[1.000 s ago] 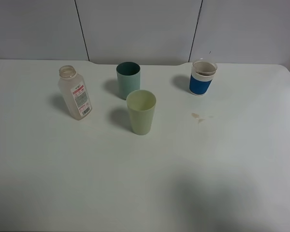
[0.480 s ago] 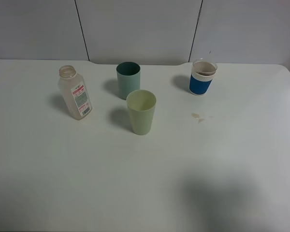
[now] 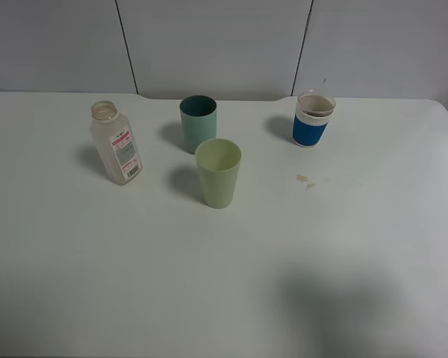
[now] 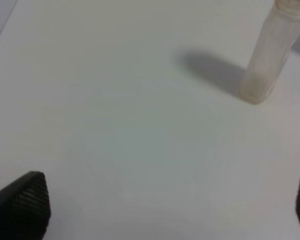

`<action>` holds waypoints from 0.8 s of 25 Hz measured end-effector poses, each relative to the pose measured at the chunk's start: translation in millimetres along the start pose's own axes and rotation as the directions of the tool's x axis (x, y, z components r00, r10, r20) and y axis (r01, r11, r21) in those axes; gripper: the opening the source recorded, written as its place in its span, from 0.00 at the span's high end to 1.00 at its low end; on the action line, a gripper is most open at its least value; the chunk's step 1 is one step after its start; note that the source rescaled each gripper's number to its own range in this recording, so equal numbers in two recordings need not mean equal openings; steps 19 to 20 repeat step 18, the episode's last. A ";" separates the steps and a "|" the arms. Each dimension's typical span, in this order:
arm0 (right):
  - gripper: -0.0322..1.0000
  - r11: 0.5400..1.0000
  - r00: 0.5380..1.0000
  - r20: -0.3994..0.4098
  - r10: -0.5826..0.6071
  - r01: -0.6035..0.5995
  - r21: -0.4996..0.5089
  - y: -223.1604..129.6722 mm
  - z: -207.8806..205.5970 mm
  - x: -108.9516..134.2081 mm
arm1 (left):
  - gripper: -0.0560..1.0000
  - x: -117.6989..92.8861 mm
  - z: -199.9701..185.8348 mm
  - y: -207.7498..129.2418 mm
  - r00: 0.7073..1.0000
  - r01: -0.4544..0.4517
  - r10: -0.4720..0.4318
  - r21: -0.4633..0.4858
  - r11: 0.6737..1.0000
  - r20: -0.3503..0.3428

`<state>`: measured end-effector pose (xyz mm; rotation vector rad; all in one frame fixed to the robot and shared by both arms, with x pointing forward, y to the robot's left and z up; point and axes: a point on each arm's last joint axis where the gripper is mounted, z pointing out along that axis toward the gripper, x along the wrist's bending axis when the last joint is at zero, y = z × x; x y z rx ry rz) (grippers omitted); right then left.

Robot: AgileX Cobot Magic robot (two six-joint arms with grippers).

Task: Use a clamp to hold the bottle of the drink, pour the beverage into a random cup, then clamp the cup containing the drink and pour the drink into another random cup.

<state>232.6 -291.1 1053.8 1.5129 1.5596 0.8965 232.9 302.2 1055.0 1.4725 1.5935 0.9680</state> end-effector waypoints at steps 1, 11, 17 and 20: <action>0.00 1.000 1.000 0.001 0.000 0.000 0.000 0.0 0.0 -0.1 | 0.00 0.0 0.0 0.0 1.000 0.000 0.000 0.000 1.000 0.000; 0.00 1.000 1.000 0.003 -0.001 0.001 0.000 0.0 0.0 -0.3 | 0.00 0.0 0.0 0.0 1.000 0.000 0.000 0.000 1.000 0.000; 0.01 1.000 1.000 0.003 -0.001 0.001 0.000 0.0 0.0 -0.3 | 0.00 0.0 0.0 0.0 1.000 0.000 0.000 0.000 1.000 0.000; 0.01 1.000 1.000 0.003 -0.001 0.001 0.000 0.0 0.0 -0.3 | 0.00 0.0 0.0 0.0 1.000 0.000 0.000 0.000 1.000 0.000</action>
